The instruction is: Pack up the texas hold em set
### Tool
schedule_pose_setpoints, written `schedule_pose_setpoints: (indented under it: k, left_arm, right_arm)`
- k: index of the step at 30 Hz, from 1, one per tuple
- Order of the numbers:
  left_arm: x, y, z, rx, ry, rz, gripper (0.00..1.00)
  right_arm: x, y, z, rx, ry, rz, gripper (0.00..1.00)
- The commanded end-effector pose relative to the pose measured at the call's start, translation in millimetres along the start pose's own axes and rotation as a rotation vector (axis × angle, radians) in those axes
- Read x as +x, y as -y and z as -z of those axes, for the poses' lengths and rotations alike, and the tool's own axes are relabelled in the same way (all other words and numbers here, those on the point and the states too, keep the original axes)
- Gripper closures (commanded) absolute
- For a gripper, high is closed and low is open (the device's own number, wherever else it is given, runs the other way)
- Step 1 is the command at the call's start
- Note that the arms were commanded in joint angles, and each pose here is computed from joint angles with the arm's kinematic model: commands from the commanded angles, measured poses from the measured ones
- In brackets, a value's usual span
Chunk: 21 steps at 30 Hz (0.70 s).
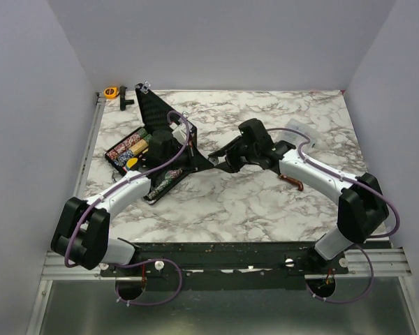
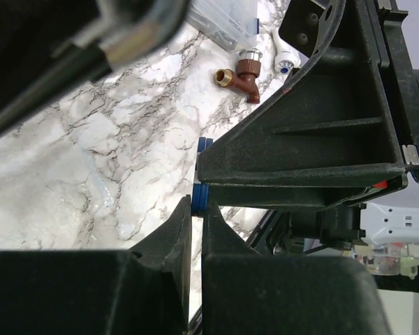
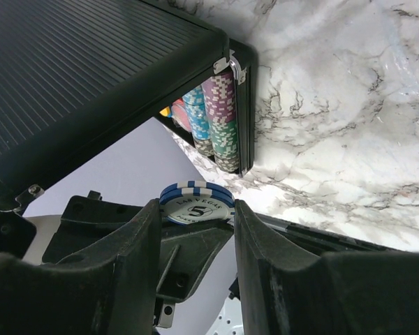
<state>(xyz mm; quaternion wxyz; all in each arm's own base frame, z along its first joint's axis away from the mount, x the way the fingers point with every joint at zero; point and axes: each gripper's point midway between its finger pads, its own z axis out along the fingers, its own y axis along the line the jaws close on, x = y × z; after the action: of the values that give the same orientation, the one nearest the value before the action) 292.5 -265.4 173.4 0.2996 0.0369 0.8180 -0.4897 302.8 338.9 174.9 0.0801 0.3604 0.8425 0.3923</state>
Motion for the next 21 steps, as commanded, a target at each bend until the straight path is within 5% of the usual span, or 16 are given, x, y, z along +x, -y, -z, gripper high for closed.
schedule_pose_setpoints:
  k: [1,4,10,17,21]
  left_arm:
    - [-16.0,2.6,4.8,-0.043,0.054,-0.076,1.0]
    - [-14.5,-1.9,4.9,-0.065,0.044,-0.094,1.0]
    - [2.2,-19.7,2.9,-0.122,-0.046,-0.078,1.0]
    - [25.2,-50.4,22.1,-0.301,-0.181,0.028,1.0]
    - [24.1,-79.1,54.4,-0.439,-0.151,0.108,1.0]
  right_arm:
    - [6.6,-10.0,11.6,-0.098,-0.003,0.086,0.81]
    - [5.4,-7.2,14.1,-0.121,0.01,0.145,0.5]
    - [-9.7,-0.3,23.9,-0.087,0.105,0.248,0.16]
    - [-62.0,11.8,51.4,0.05,0.38,0.441,0.06]
    - [-92.9,32.6,63.9,0.127,0.466,0.502,0.07]
